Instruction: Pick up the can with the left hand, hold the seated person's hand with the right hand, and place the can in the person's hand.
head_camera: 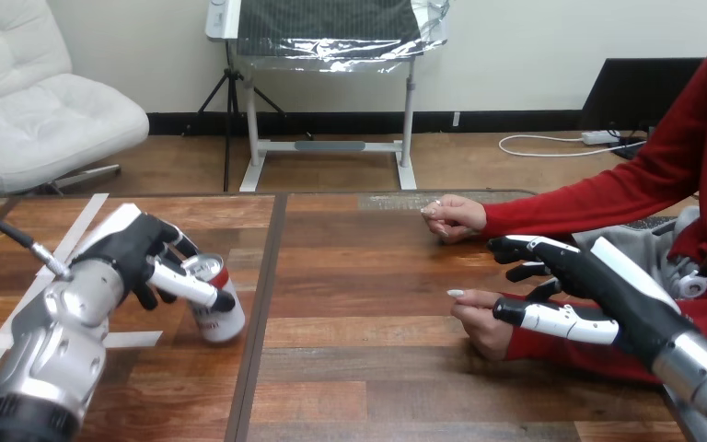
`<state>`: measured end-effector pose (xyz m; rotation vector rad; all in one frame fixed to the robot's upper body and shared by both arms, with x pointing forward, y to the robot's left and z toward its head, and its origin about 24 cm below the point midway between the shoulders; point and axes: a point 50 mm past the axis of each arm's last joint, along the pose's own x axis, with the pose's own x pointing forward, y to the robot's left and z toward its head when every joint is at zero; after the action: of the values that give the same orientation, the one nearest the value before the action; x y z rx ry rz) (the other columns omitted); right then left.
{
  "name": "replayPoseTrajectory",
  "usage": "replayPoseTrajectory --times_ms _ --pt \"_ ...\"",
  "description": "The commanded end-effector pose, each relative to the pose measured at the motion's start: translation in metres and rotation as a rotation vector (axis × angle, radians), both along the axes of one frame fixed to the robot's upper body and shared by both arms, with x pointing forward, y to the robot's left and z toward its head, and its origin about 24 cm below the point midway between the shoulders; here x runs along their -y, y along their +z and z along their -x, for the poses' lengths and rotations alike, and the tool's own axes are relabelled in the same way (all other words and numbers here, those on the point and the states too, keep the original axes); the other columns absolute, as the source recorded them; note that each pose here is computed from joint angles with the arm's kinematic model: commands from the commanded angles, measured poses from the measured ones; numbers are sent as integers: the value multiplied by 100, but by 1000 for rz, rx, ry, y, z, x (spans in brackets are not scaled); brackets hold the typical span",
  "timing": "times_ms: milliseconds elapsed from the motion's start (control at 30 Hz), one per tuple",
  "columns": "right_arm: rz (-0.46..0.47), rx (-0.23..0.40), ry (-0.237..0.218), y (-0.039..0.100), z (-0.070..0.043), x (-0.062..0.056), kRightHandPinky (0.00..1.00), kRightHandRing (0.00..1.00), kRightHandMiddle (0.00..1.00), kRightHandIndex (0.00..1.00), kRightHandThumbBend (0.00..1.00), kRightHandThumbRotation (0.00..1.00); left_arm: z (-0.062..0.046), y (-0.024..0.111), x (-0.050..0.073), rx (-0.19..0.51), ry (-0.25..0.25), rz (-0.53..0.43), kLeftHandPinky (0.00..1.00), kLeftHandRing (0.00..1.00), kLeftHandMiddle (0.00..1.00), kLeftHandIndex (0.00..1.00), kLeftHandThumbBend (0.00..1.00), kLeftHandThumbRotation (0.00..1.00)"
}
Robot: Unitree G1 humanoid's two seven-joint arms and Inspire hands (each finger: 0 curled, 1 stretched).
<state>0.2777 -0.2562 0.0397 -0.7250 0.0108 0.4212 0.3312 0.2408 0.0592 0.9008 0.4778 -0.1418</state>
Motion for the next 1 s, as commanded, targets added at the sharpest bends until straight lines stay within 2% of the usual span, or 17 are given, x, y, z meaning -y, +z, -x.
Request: replayPoseTrajectory --times_ms 0,333,600,967 --pt "152 104 92 57 -44 1 64 80 85 87 100 65 -10 124 13 425 -141 -51 29 35 41 43 75 0" --pt "218 52 103 53 -47 4 64 79 84 86 100 53 -7 127 14 425 -148 -47 30 36 42 44 75 0" --pt "247 25 91 49 -49 8 65 79 84 85 100 42 -6 126 15 422 -148 -48 30 36 42 44 75 0" --pt "312 1 73 47 -52 14 66 80 84 85 100 37 -5 125 16 402 -143 -38 30 35 41 44 74 0"
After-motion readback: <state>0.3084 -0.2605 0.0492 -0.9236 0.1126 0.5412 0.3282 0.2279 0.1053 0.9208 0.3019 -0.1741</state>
